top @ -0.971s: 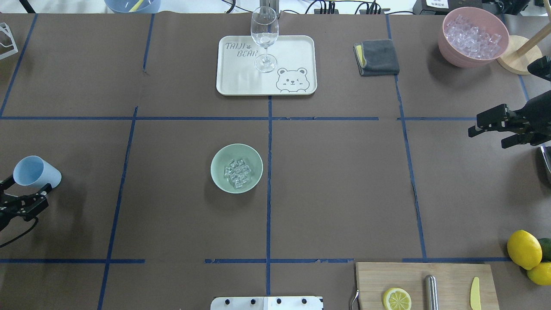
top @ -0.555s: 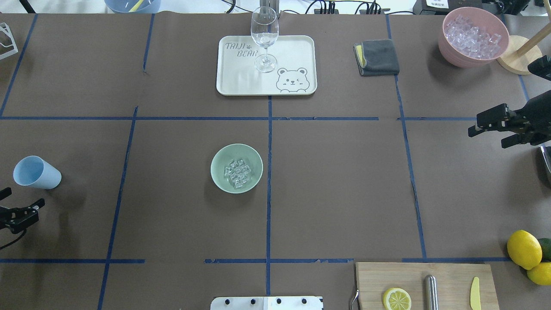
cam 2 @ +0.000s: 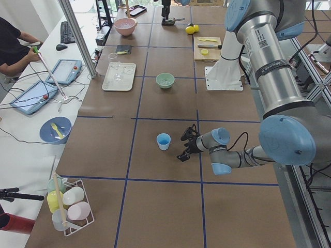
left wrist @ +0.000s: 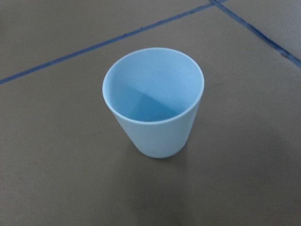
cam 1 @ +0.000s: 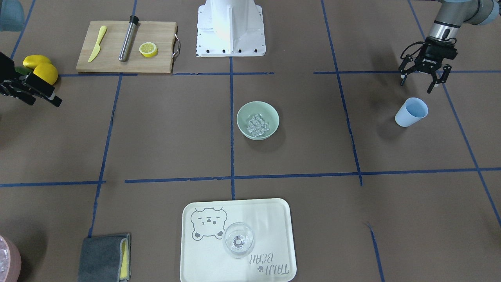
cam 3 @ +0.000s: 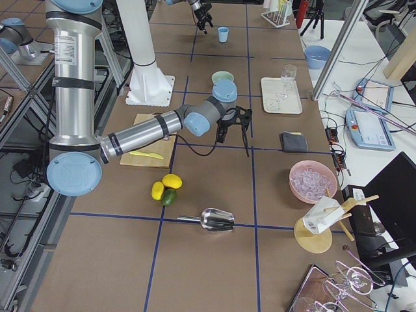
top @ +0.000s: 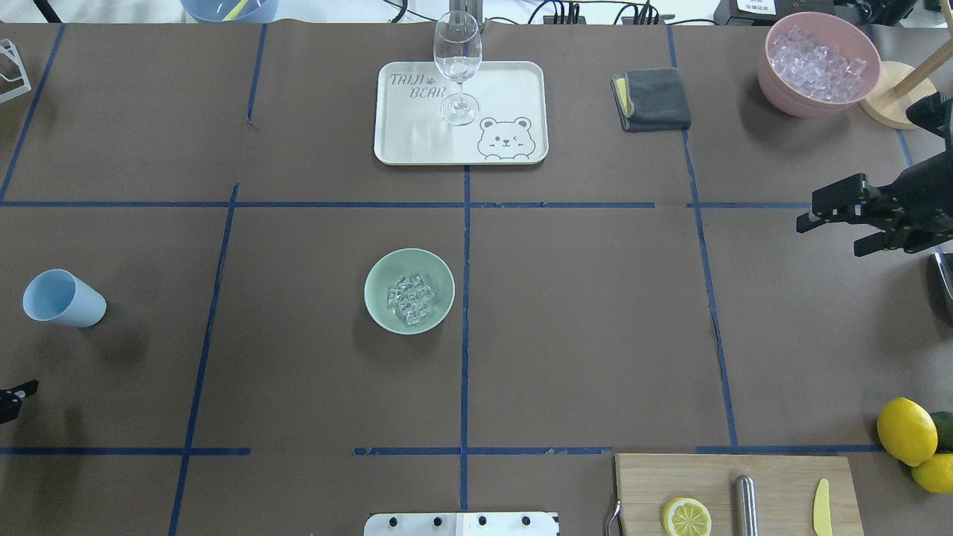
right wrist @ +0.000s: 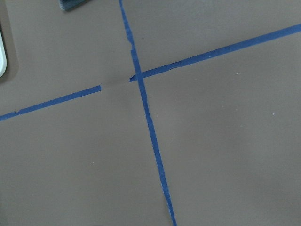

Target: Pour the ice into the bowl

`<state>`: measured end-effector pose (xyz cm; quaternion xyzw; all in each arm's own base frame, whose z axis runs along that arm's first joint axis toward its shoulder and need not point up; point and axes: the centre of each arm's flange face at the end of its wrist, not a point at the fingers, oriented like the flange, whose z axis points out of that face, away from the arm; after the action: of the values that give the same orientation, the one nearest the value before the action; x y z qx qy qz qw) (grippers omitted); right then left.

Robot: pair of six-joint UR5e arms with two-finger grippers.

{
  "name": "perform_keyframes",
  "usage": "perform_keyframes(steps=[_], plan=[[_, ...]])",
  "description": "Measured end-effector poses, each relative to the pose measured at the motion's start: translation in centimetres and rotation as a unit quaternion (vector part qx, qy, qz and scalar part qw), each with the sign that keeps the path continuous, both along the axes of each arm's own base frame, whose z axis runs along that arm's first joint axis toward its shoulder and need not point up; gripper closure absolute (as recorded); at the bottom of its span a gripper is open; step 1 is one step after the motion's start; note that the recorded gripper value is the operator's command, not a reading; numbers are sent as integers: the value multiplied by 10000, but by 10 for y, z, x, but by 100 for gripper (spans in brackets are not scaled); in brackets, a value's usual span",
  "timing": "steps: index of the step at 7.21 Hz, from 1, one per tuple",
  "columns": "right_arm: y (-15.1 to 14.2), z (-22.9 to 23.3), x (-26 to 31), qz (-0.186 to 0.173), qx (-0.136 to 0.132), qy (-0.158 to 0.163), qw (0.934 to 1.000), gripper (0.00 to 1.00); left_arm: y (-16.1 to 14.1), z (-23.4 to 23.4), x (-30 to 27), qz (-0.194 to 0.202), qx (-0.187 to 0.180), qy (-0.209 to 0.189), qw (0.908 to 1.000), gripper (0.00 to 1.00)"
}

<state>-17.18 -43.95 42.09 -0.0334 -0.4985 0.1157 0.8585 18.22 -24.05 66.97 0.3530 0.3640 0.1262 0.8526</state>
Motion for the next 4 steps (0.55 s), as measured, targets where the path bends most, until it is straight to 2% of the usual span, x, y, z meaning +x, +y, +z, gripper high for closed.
perform_keyframes(steps=[2,4], plan=[[6,-34,-51,-150,46,-84,9998,0,-37,-2,-46,163,140,-234,9995,0],[23,-85,-140,40,3,-82,10000,0,-86,-15,-67,186,-239,-41,9995,0]])
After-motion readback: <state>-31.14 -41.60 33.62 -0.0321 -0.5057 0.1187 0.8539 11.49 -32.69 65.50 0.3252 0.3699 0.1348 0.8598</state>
